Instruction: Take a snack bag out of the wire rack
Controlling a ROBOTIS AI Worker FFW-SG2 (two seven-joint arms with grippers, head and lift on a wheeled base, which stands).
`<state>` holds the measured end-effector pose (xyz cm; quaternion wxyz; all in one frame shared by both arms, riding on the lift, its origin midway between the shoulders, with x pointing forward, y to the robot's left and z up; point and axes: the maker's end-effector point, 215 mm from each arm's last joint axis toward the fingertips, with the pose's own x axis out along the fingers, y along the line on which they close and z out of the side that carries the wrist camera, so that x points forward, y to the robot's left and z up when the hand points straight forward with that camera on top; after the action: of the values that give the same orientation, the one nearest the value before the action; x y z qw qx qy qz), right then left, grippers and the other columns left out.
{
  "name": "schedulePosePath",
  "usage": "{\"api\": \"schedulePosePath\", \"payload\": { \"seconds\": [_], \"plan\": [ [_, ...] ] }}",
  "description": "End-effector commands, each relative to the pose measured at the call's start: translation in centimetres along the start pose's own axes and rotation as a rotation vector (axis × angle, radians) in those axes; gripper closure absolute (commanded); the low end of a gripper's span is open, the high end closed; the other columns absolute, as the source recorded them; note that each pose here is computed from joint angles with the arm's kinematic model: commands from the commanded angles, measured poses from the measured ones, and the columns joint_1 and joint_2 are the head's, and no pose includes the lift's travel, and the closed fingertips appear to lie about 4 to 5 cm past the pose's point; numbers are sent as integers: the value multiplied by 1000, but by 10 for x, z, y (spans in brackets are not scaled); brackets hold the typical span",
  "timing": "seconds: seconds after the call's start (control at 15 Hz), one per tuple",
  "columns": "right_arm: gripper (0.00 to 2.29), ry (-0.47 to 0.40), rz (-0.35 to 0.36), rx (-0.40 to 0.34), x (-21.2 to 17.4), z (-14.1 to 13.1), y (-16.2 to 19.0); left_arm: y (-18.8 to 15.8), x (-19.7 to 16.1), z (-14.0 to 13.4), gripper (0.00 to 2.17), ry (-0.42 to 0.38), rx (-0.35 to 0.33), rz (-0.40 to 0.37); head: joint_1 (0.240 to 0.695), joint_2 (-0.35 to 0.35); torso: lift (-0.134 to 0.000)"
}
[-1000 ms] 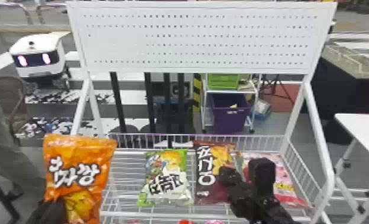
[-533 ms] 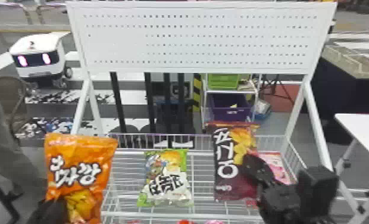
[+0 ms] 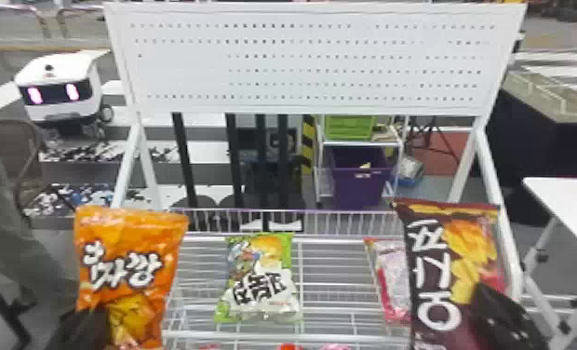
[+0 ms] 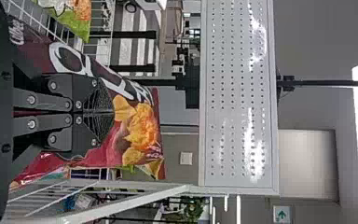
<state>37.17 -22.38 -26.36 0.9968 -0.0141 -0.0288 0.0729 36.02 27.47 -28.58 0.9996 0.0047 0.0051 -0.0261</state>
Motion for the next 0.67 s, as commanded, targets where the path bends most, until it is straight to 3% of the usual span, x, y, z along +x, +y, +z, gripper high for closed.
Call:
{"api": "schedulePosePath", "payload": {
  "seconds": [0.0,0.2,0.6],
  "plan": [
    [2250,-17,-42,-17,-30,4,-22,1,0,1,1959,-2,1,2,499,0,0],
    [2250,-41,-66,-29,-50,13,-33,0,1,1,1959,-3,0,2,499,0,0],
    [2250,-52,-60,-27,-49,17,-28,0,0,0,1959,0,-1,3,499,0,0]
  ]
}}
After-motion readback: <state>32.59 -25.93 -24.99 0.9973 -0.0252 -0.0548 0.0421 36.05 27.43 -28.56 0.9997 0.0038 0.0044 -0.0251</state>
